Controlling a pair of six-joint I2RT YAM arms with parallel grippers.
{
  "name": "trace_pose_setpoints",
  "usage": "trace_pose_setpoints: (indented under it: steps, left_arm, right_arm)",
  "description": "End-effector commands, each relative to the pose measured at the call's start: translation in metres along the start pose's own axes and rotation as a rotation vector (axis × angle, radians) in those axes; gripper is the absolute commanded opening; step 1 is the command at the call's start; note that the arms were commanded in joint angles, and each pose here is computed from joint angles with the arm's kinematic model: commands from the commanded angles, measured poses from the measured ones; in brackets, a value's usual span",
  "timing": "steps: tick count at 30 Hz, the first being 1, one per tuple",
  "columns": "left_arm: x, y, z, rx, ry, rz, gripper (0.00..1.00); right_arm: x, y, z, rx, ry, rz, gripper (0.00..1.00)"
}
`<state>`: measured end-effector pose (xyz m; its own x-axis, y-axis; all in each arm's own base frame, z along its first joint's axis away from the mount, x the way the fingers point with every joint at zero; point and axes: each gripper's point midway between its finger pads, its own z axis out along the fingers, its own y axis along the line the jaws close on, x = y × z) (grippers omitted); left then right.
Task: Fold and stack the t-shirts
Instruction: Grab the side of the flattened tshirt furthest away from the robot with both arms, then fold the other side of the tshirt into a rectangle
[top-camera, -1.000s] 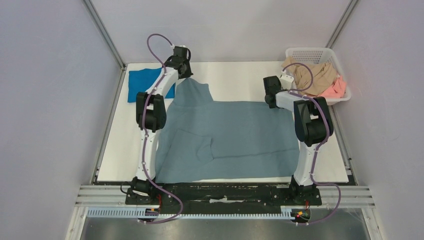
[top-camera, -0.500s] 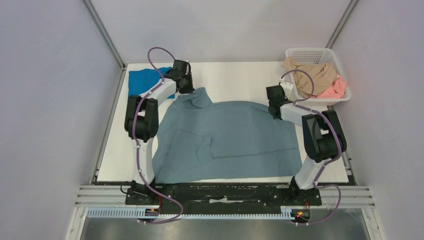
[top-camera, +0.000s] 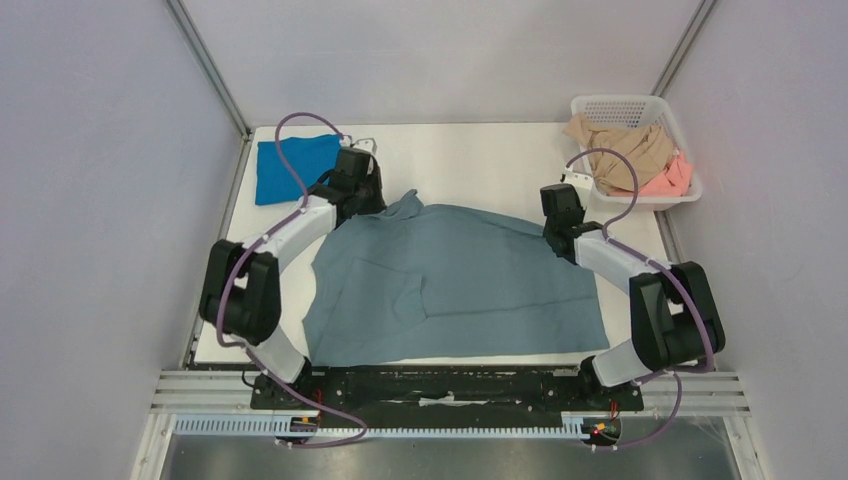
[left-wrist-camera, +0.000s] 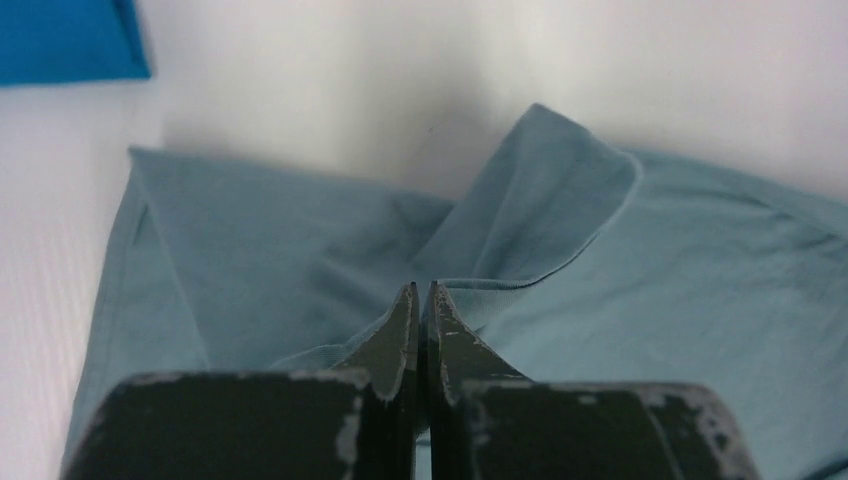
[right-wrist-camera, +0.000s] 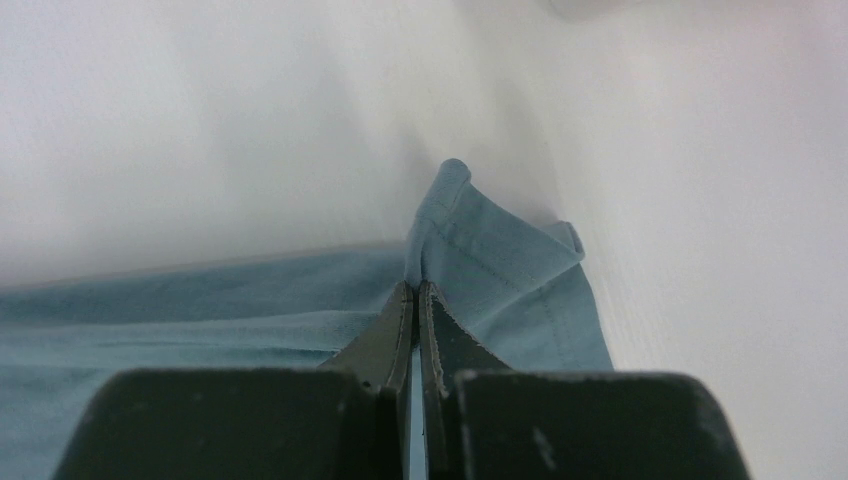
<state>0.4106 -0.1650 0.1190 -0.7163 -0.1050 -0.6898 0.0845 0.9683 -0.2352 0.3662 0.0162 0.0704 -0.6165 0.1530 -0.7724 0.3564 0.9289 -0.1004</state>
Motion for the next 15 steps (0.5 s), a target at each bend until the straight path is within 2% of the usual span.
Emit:
trace_pose_setpoints:
  steps: [1,7,15]
  left_arm:
    - [0.0,0.0,-0.042,-0.019,-0.105,-0.07,0.02]
    - [0.02,-0.002,-0.081,-0.013,-0.148,-0.08,0.02]
    - [0.065,0.007,-0.111,-0.015,-0.125,-0.116,0.02]
  right_arm:
    - [-0.003,-0.003,-0.016,-0.045,-0.021,-0.031,0.0]
    - [0.007,-0.008,-0.028,-0.073,-0.016,-0.05,0.0]
    - [0.015,-0.019,-0.041,-0.074,-0.016,-0.063,0.0]
